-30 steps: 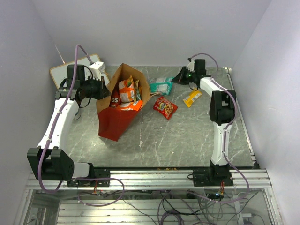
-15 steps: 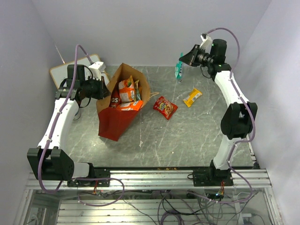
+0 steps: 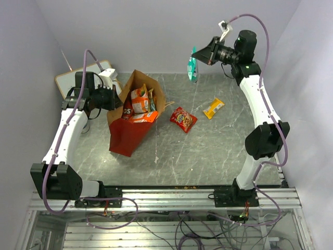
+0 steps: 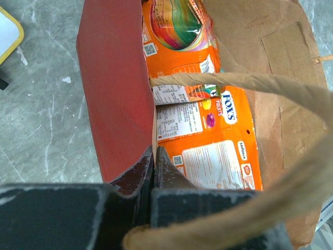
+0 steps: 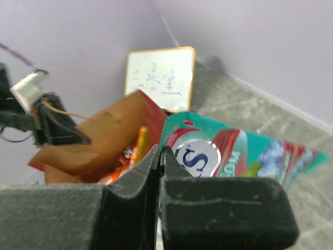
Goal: Place the snacks into the paper bag
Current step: Place the snack in the paper bag.
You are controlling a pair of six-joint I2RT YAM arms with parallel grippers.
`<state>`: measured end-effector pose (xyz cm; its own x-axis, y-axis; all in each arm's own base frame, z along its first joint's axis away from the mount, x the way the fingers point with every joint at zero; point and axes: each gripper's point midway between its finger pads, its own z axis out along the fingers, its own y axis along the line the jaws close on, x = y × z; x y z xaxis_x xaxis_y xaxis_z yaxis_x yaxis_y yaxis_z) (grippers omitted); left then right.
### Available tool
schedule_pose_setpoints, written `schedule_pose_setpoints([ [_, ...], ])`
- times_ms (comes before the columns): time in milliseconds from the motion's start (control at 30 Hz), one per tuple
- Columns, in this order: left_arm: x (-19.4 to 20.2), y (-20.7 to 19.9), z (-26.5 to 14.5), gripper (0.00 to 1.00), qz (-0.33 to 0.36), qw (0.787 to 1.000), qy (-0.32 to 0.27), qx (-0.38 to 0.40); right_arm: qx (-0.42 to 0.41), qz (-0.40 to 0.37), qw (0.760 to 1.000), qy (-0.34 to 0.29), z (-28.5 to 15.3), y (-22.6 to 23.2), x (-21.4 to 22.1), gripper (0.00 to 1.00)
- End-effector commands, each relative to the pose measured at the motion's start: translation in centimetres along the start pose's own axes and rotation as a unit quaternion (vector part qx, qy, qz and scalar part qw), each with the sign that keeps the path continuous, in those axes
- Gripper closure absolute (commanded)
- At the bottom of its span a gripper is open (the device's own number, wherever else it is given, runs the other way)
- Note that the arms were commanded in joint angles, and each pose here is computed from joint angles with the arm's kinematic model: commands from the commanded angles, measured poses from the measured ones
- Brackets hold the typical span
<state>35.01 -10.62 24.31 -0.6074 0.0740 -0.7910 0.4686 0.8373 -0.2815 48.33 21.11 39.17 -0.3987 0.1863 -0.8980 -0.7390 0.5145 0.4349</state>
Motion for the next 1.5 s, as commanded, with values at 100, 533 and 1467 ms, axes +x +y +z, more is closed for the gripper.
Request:
schedule_pose_setpoints([
  [100,-1.2,-0.7,0.2,0.93,0.017,0.999,-0.024,0.016,-0.129,-0.096,0.987,-0.007,1.5,10.7,-3.3,1.0],
  [533,-1.1,-0.7,0.0,0.93,0.019,0.999,-0.029,0.011,-0.272,-0.054,0.96,0.036,7.1,20.0,1.0,1.0],
  [1467,-1.8,-0.4,-1.0,0.93,0.023,0.998,-0.052,-0.014,-0.299,0.105,0.94,0.124,14.1,21.2,12.1,1.0],
])
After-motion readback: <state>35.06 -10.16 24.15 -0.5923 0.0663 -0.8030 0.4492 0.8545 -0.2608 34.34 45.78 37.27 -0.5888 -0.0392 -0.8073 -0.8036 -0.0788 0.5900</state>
